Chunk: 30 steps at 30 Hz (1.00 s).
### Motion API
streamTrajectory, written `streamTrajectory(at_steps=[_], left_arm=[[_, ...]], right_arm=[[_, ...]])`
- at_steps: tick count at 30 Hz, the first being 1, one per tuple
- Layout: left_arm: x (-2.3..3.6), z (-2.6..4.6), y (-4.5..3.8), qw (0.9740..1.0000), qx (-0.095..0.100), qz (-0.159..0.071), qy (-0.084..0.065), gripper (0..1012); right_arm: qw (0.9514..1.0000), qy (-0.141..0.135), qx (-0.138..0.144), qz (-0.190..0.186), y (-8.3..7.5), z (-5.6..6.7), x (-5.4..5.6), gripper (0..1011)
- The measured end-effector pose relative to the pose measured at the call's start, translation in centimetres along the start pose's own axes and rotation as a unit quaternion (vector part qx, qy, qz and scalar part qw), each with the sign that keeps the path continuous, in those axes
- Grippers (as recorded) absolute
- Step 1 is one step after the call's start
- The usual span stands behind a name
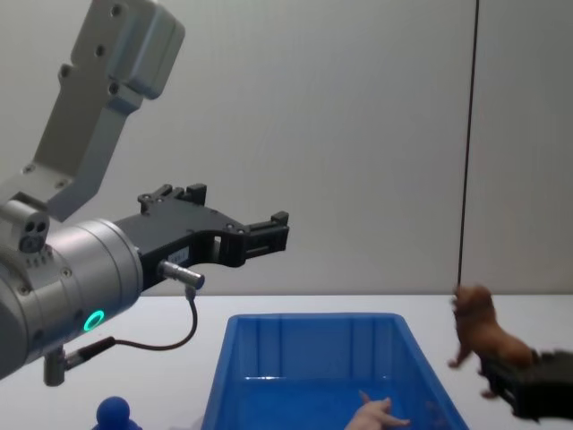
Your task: Pick up the two dolls from the table and place them into the box.
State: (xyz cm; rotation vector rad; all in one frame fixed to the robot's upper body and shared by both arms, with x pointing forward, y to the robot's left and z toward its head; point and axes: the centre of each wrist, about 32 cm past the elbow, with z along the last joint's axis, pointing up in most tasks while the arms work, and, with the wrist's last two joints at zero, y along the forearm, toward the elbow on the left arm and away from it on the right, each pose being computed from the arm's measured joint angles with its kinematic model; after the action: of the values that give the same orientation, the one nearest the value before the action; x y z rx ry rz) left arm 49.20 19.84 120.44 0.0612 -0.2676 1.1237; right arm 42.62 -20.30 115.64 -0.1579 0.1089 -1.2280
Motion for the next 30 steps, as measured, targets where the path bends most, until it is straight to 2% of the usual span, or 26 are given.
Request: streamTrajectory(at_steps=[10,16,23,25,30], left_arm=[[0.0,0.0,0.0,1.0,0.0,0.0,0.0,1001],[0.0,0.0,0.0,1.0,0.0,0.0,0.0,1001],[0.0,0.0,0.0,1.0,0.0,0.0,0.0,1001],[0.0,0.0,0.0,1.0,0.0,0.0,0.0,1001],[0.0,0.0,0.0,1.0,0.0,0.0,0.0,1001]], right_arm=[[0.9984,-0.011,0.036,0.042,1.1,2.1,-0.8,290],[0.997,-0.016,0.04,0.064,2.3,2.5,-1.5,290],[0.9959,-0.018,0.034,0.082,3.7,2.4,-2.2,294],[0.9955,-0.018,0.03,0.088,4.3,2.2,-2.4,321],[0.9949,-0.019,0.027,0.095,5.2,2.0,-2.8,500]])
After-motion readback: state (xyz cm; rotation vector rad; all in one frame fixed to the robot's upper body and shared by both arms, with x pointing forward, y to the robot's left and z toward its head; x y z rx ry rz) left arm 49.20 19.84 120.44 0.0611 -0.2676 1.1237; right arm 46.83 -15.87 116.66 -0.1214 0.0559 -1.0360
